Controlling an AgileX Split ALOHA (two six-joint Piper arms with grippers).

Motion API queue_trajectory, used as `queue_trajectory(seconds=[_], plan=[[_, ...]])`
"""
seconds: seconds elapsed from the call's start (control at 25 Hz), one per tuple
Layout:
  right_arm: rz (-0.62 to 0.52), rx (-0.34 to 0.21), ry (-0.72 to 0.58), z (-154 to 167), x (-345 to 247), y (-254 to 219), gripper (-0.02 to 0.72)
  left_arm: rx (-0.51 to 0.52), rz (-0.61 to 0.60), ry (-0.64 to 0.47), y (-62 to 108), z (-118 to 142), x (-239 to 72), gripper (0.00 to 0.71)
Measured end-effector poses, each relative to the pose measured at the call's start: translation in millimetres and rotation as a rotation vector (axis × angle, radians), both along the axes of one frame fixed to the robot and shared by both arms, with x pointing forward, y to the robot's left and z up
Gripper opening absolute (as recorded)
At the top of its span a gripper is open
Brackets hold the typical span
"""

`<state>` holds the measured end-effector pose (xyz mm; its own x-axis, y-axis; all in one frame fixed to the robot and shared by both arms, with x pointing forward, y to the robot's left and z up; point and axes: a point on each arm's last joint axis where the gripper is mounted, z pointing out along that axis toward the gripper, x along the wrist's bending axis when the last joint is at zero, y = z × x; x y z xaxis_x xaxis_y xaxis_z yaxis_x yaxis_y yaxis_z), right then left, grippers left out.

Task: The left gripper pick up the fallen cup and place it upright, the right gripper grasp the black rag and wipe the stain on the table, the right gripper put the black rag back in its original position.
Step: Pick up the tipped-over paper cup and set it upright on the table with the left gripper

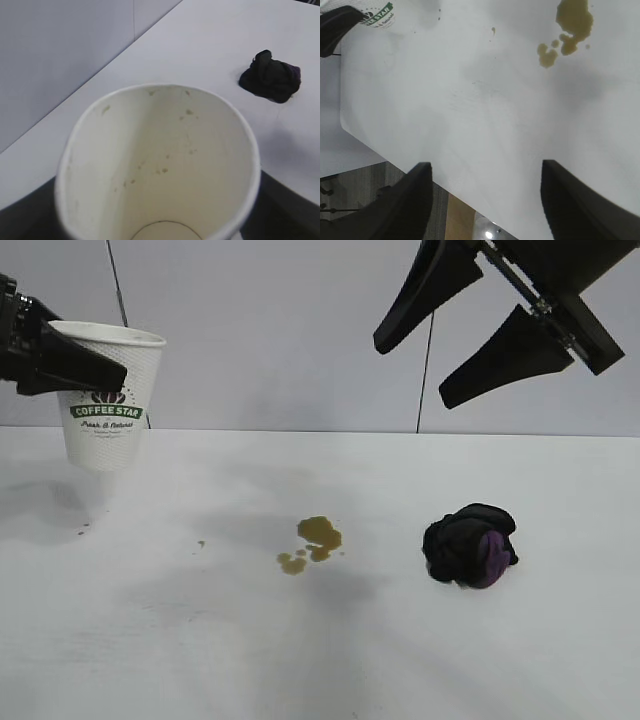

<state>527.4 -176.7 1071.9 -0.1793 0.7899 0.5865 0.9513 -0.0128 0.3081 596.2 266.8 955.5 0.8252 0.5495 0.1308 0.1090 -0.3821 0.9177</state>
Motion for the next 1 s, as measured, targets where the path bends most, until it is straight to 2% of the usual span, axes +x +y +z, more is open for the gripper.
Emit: queue_trajectory(seconds=[0.24,0.6,1.0], plan=[[0.0,0.0,0.0,0.0,0.0,0.0,0.43,0.064,-0.019,-0.013,0.2,-17.0,-10.8,0.528],[0.0,0.0,0.0,0.0,0.0,0.0,0.43,0.045,-0.016,0.106,0.6,-59.2,-7.8,0.528],[-0.009,0.0,-0.011,0.3,1.2,-0.2,0.43,0.074,-0.052,0.055,0.0,-61.3,-7.9,0.528]])
